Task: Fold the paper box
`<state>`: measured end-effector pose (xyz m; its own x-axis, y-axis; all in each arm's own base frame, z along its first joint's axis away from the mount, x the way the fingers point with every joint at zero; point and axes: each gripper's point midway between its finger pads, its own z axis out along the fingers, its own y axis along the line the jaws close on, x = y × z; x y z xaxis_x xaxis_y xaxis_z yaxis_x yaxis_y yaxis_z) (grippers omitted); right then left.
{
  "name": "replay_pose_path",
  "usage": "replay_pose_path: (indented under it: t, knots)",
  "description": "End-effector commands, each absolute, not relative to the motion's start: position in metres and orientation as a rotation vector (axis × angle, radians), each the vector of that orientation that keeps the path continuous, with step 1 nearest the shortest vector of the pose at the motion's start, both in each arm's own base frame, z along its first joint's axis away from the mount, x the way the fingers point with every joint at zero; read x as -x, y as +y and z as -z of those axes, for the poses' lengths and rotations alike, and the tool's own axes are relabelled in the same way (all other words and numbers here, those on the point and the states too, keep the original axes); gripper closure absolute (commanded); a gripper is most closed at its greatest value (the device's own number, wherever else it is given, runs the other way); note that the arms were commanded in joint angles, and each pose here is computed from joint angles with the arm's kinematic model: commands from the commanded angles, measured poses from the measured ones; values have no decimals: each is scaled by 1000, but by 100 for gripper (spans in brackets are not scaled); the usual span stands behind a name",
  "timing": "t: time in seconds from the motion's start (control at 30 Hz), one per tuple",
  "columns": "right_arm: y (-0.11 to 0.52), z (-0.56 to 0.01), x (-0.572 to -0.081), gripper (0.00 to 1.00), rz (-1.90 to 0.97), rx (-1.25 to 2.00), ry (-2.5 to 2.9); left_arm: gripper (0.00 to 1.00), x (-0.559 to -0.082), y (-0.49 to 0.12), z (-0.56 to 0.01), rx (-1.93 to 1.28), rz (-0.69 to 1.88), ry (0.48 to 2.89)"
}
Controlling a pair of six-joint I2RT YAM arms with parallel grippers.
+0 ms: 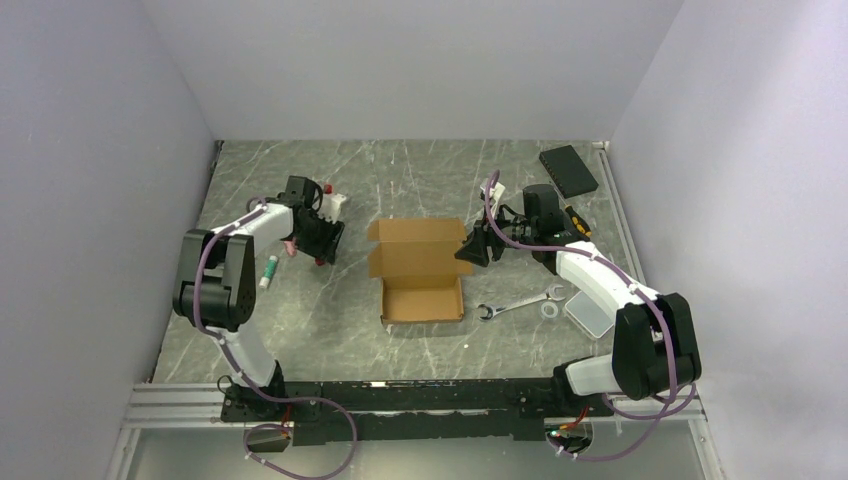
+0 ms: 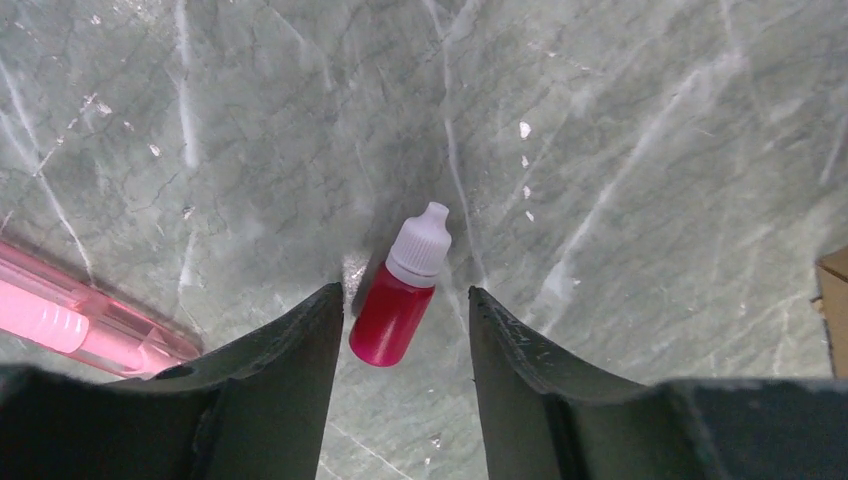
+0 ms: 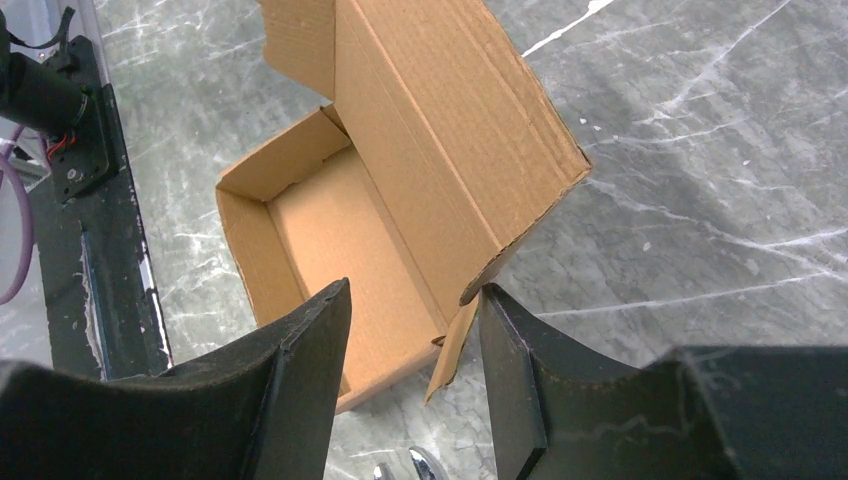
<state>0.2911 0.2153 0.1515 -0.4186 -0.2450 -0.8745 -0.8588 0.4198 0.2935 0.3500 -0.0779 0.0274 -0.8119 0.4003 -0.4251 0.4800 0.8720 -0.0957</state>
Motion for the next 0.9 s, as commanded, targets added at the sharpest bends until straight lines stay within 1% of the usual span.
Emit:
replay_pose_path:
  t: [0.0, 0.03, 0.1, 0.27, 0.33, 0.4, 0.5, 0.6, 0.7, 0.73, 0.8, 0.87]
  knots:
    - [221, -165, -297, 47, -1000, 967, 1833, 50, -365, -72, -31, -702, 177, 2613]
    - [221, -165, -297, 47, -1000, 967, 1832, 51, -364, -72, -30, -705, 170, 2621]
    - [221, -166, -297, 47, -999, 969, 1828, 56, -362, -71, -26, -717, 138, 2638]
    - [221, -168, -295, 47, -1006, 972, 1824, 85, -356, -72, -20, -723, 74, 2679]
    - [221, -169, -295, 47, -1005, 974, 1820, 94, -355, -72, -26, -687, 51, 2689]
    - [221, -170, -294, 47, -1004, 975, 1816, 99, -353, -74, -39, -628, 39, 2685]
    - [221, -171, -294, 47, -1003, 978, 1813, 100, -350, -82, -70, -463, 89, 2635]
    - [220, -172, -295, 47, -998, 980, 1812, 100, -338, -94, -102, -226, 219, 2561]
    - [220, -173, -294, 47, -996, 983, 1807, 100, -315, -107, -130, 23, 391, 2470]
    - [220, -173, -294, 47, -997, 983, 1807, 100, -301, -110, -129, 90, 443, 2466]
    - [220, -174, -294, 47, -994, 984, 1805, 100, -282, -124, -139, 135, 595, 2397]
    - [220, -173, -294, 47, -994, 986, 1805, 100, -262, -147, -156, 103, 777, 2295]
